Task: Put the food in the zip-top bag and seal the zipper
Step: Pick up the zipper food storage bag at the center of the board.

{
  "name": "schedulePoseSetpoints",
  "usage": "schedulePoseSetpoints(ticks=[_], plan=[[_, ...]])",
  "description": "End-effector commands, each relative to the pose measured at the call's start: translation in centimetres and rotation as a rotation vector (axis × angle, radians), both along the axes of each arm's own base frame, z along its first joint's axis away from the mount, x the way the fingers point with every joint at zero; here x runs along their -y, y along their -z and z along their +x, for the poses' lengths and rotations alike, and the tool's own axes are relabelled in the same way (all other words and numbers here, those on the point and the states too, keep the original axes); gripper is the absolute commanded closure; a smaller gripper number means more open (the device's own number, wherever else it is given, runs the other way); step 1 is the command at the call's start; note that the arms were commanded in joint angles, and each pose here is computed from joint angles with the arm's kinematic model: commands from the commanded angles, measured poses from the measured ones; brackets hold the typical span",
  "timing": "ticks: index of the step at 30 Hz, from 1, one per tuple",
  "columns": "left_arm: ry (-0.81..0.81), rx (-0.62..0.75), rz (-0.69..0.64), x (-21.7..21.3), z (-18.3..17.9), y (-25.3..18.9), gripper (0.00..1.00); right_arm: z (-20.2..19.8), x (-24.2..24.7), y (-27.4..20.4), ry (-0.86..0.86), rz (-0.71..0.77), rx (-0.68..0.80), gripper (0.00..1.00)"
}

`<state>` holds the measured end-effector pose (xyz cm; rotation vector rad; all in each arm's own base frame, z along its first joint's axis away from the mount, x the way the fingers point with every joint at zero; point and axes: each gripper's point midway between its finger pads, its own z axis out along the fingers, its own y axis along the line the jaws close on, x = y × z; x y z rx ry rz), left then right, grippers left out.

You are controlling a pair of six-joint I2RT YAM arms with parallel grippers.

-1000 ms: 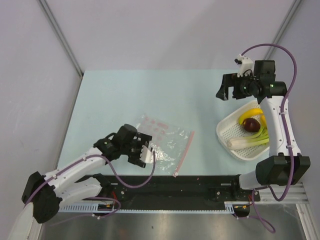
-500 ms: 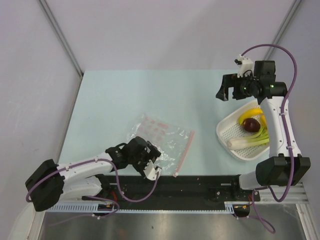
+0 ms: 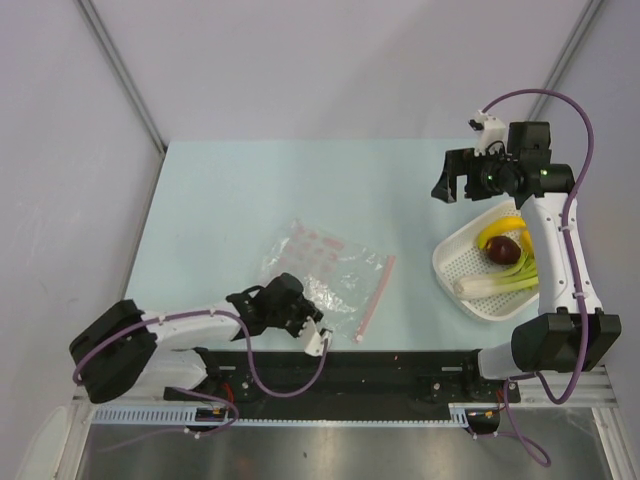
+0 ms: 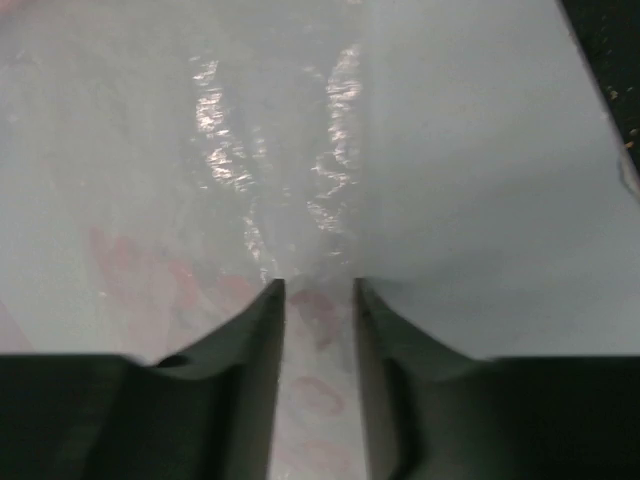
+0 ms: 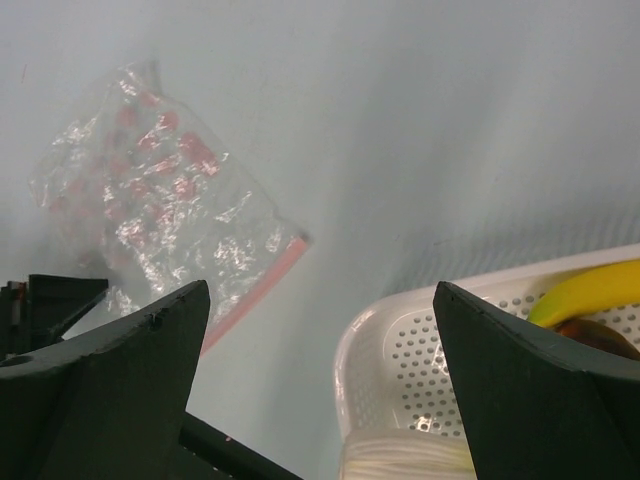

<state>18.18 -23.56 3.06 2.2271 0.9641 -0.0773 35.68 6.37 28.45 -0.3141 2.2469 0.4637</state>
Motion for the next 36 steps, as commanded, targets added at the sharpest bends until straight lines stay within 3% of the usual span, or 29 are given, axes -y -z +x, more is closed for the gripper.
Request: schedulePoseSetpoints(ticks=[1, 2, 8, 12, 16, 21, 27, 31, 36], plan=[[-0.186, -0.014, -0.106, 2.3, 2.8, -1.3, 0.92, 0.4, -0.9, -0.9, 0.012, 0.074, 0.019, 0.00], [-0.233, -0.018, -0.149, 3.2, 3.7, -2.7, 1.00, 0.5, -1.2, -1.0, 0.011, 0.093, 0.020, 0.00], [-0.408, -0.129, -0.493, 4.7, 5.3, -11.7, 1.00, 1.1, -4.3, -1.3, -0.001, 0.327, -0.078, 0.00], [-0.514, -0.216, -0.610, 3.8, 5.6, -14.6, 1.00, 0.7, -5.6, -0.9, -0.025, 0.393, -0.136, 0.00], [-0.644, -0.342, -0.618, 2.5, 6.3, -14.4, 1.00, 0.3, -5.7, -0.1, -0.076, 0.344, -0.131, 0.00], [-0.767, -0.483, -0.709, 0.6, 8.3, -16.4, 1.00, -1.5, -6.0, 1.5, -0.266, 0.187, -0.069, 0.00], [-0.740, -0.641, -0.717, 0.4, 8.1, -18.5, 1.00, -3.0, -6.1, 2.8, -0.511, 0.030, 0.043, 0.00], [-0.755, -0.709, -0.724, 0.3, 8.6, -19.6, 1.00, -3.6, -7.2, 2.4, -0.642, 0.002, 0.138, 0.00], [-0.727, -0.846, -0.756, 0.3, 8.7, -21.6, 1.00, -2.8, -9.8, 2.2, -0.723, -0.077, 0.266, 0.04]])
